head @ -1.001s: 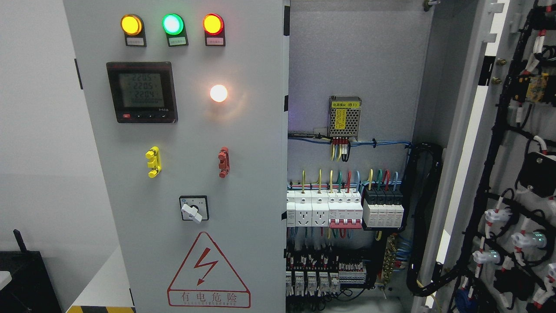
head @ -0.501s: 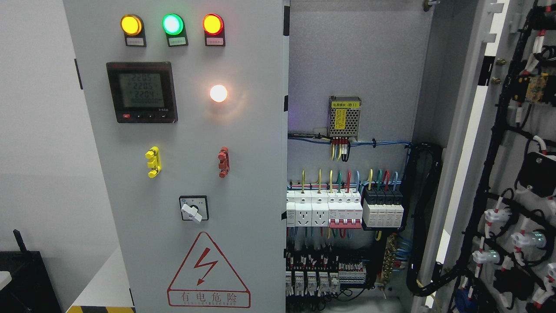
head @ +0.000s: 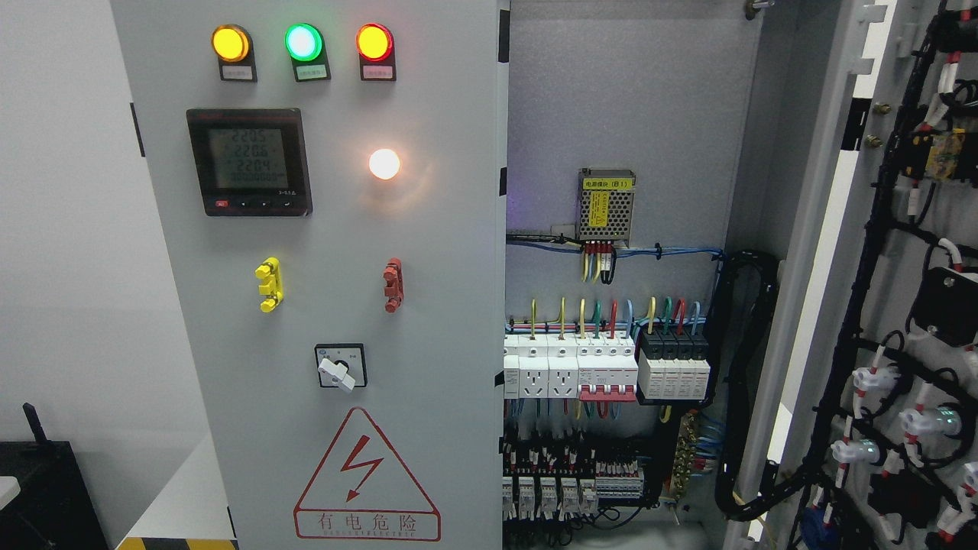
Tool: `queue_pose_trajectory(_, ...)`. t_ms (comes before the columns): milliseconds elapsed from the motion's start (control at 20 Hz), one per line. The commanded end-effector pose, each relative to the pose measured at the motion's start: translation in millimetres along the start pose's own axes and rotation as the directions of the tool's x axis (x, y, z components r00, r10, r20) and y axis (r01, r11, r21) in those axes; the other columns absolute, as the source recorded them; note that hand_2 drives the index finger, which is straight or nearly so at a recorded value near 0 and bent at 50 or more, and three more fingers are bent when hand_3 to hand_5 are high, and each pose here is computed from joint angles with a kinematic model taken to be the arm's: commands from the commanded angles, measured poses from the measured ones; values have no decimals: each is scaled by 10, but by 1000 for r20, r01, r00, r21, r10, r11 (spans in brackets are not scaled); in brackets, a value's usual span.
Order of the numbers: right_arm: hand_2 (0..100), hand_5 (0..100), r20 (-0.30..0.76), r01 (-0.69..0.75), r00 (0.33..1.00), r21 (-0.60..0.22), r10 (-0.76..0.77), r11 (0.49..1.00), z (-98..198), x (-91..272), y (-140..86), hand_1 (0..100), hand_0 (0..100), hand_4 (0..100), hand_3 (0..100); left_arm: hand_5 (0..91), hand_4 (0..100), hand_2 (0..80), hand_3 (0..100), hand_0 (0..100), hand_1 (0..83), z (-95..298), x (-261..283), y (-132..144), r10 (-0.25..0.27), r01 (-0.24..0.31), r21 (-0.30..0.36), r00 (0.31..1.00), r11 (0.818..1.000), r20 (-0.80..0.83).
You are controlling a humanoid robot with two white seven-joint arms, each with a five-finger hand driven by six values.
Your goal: Open door with both hands
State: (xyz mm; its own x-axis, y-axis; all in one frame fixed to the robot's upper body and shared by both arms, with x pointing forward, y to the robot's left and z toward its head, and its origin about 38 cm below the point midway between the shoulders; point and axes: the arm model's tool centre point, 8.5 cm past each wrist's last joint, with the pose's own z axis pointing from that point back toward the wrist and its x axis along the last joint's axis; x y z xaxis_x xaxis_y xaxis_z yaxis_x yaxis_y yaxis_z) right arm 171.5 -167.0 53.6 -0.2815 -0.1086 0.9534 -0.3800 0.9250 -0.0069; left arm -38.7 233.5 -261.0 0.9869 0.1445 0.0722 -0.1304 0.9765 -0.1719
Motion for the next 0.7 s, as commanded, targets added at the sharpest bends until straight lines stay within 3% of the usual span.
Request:
queue_pose_trajectory(0, 0, 0, 123, -18, 992, 18, 16, 1000, -782, 203, -97, 389, 120, 0, 0, 0, 0, 0, 0, 120, 389, 0, 0, -1, 0, 0, 0, 1000, 1000, 0)
queue_pose_trajectory(651, 0, 0, 9, -9, 1000, 11, 9, 1000, -1963, 263, -307, 389, 120, 0, 0, 0, 0, 0, 0, 120, 389, 0, 0, -1, 0, 0, 0, 1000, 1000, 0)
